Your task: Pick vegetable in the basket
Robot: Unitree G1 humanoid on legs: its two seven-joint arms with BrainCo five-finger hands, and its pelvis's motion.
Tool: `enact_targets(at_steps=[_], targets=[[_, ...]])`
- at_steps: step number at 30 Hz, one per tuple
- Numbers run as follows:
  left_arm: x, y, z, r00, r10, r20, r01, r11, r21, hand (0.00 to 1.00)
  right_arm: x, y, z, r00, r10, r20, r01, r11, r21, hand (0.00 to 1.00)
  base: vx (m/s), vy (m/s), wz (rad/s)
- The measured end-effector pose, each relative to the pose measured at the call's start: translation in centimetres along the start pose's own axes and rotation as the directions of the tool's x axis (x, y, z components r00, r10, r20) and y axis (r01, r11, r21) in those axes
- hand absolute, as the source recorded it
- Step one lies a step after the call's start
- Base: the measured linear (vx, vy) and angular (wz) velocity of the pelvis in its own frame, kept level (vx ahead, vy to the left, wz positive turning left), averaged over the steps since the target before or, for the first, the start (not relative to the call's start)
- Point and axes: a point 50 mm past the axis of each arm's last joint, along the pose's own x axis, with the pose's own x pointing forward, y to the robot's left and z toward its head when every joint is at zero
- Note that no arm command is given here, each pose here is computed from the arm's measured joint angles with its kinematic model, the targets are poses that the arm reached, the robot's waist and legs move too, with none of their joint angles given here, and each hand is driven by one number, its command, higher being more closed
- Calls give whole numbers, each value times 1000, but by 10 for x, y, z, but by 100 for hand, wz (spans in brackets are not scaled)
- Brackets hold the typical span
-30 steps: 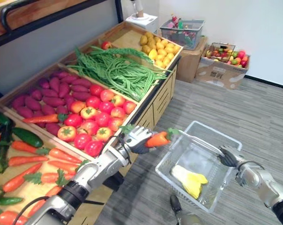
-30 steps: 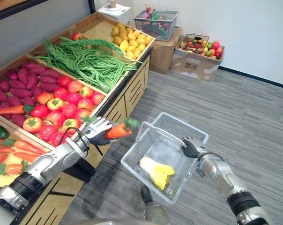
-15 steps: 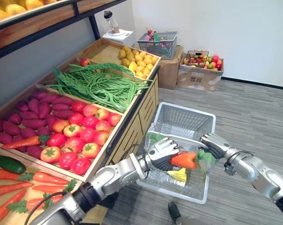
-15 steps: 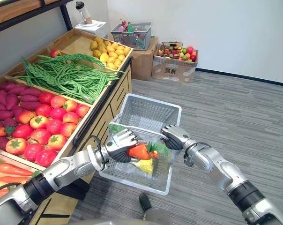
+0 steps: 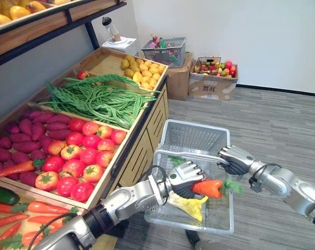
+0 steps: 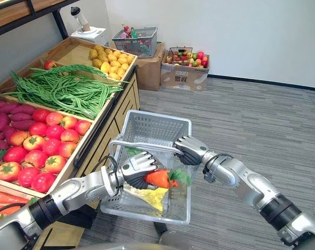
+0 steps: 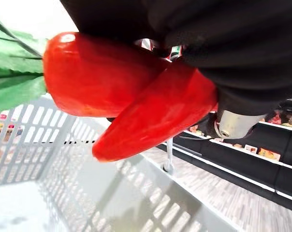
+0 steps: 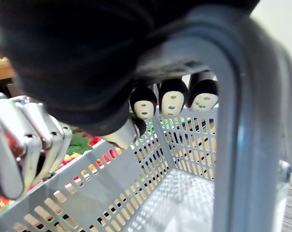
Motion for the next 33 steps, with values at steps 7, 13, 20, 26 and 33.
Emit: enact_targets(at_steps=[7,13,20,26,33], targets=[[0,-19,-7,996,-82,-36,81,996,-25,100,1,-1,2,1000,-2,11,2,1000,-1,100,-78,-28,0],[5,-32,-11,990,-119,-78,115,992,-51,100,1,0,3,1000,21,13,-21,1000,3,100,-76,-24,0],[6,-47,-19,975,-175,-138,169,984,-54,0,1,1,3,999,36,15,-36,999,24,100,-52,-17,-1],[8,-50,-26,965,-171,-197,160,984,-72,0,2,1,4,999,30,17,-31,999,43,100,0,0,0],[9,-49,-33,958,-169,-230,156,985,-74,0,6,8,1,1000,22,-2,-21,996,86,100,0,0,0]])
